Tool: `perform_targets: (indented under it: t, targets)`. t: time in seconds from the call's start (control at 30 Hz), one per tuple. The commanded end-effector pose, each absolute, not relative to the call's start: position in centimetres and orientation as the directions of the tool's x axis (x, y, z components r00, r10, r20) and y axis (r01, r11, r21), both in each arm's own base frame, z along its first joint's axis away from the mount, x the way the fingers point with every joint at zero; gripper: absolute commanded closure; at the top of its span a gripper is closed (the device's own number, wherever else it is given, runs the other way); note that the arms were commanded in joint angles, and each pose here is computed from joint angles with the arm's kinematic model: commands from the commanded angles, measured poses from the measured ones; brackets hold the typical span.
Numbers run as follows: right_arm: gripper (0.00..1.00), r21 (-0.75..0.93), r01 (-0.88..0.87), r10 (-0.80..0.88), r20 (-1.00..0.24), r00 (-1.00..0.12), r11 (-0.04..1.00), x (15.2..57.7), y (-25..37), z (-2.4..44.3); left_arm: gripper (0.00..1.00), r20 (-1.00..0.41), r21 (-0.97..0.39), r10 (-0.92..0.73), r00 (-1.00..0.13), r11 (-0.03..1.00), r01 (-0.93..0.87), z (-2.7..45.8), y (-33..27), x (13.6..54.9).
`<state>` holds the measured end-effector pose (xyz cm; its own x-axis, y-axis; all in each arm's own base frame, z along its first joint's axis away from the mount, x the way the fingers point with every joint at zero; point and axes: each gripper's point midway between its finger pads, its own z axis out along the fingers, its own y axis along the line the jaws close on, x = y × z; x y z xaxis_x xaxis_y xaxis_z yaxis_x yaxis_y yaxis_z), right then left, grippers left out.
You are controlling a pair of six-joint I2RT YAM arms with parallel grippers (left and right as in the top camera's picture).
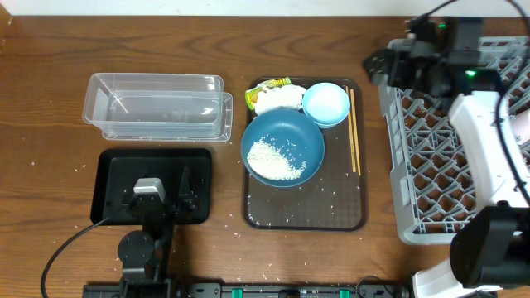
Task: Sort waste into correct bins and load items into the dishwasher rack
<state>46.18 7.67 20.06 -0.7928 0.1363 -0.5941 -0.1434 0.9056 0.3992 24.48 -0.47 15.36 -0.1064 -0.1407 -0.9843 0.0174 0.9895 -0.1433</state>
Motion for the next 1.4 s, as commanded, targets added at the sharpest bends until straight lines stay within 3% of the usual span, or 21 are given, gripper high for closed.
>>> perform_targets:
  t: [0.0,0.37,0.67,0.77,0.9,1.1,1.37]
  targets:
    - [0.01,0.395,-0.217,0.064,-0.589,-0.806,0.893,45.0,11.2,20.1,0.11,-0.980,-0.134,-0.129,-0.152,0.991,0.026,13.8,-0.7,24.4]
    - [0.01,0.389,-0.371,-0.079,-0.593,-0.801,0.843,42.5,19.0,20.1,0.11,-0.980,-0.134,-0.129,-0.152,0.991,0.026,13.8,-0.7,24.4]
    - [0.02,0.351,-0.369,-0.084,-0.617,-0.783,0.860,43.0,19.0,20.2,0.11,-0.980,-0.134,-0.129,-0.152,0.991,0.026,13.8,-0.7,24.4]
    - [0.16,0.327,-0.339,-0.075,-0.614,-0.786,0.882,43.2,18.4,19.9,0.11,-0.980,-0.134,-0.129,-0.152,0.991,0.026,13.8,-0.7,24.4]
    - [0.16,0.270,-0.153,0.031,-0.574,-0.818,0.951,43.6,15.6,18.7,0.11,-0.980,-0.134,-0.129,-0.152,0.991,0.026,13.8,-0.7,24.4]
    - [0.23,0.155,-0.032,0.058,-0.544,-0.837,0.987,43.1,12.7,17.5,0.11,-0.980,-0.134,-0.129,-0.152,0.991,0.026,13.8,-0.7,24.4]
    - [0.45,0.078,0.014,0.052,-0.515,-0.856,0.997,42.2,11.1,16.8,0.11,-0.980,-0.134,-0.129,-0.152,0.991,0.026,13.8,-0.7,24.4]
